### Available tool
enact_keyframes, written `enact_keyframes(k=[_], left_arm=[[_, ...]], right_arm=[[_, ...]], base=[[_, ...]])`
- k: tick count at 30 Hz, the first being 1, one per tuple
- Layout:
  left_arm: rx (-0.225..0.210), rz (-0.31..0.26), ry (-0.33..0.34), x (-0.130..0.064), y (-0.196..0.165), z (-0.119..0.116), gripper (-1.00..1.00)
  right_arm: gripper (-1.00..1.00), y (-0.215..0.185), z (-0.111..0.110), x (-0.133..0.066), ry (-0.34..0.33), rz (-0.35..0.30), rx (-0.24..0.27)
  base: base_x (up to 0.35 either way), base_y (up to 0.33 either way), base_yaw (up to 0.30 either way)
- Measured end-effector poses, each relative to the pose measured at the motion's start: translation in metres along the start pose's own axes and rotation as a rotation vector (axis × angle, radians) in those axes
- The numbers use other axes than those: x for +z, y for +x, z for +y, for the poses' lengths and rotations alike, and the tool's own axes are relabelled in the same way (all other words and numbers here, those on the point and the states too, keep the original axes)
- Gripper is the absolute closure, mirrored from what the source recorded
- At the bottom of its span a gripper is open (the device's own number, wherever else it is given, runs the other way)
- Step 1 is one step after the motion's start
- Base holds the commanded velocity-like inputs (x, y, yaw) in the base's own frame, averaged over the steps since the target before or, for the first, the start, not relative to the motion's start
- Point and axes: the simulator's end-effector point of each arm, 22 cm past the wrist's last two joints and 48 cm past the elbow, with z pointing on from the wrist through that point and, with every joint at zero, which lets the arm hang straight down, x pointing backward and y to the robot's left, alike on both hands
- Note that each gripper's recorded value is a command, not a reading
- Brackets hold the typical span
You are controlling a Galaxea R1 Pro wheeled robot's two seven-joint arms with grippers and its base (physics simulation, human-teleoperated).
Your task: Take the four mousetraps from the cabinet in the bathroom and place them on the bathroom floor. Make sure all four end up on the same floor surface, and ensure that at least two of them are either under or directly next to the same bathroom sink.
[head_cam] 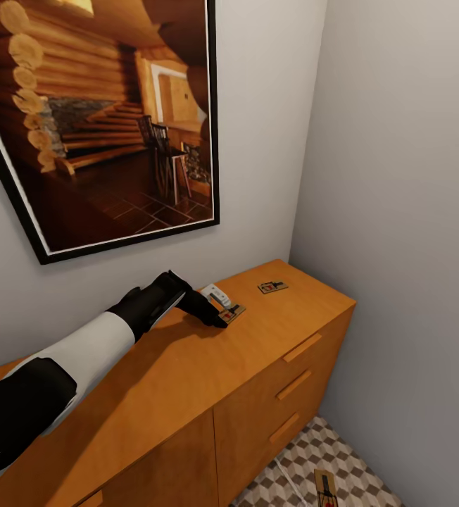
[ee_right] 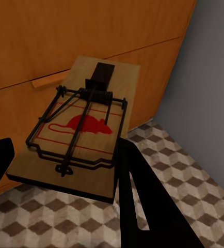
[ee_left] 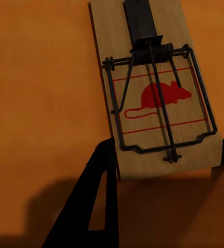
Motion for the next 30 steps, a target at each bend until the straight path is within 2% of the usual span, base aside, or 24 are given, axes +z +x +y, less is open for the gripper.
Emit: enact_keyframes(k=[11,18,30], left_arm=[[-0.004,0.002,0.003,0.0,0.0,0.0,1.0],[0.043,-0.034,0.003,-0.005,-0.017,-0.01,1.0],[0.055,-0.049,0.006,-0.008,-0.025,-0.013,1.0]], right_arm=[[1.0,0.0,0.0,0.0,0.0,0.0,0.0],[1.0,0.0,0.0,0.0,0.001,0.001,0.0],[1.0,0.0,0.0,0.0,0.001,0.001,0.0]], base=[[0.0,0.0,0.0],[0.0,0.0,0.0],[0.0,0.0,0.0]])
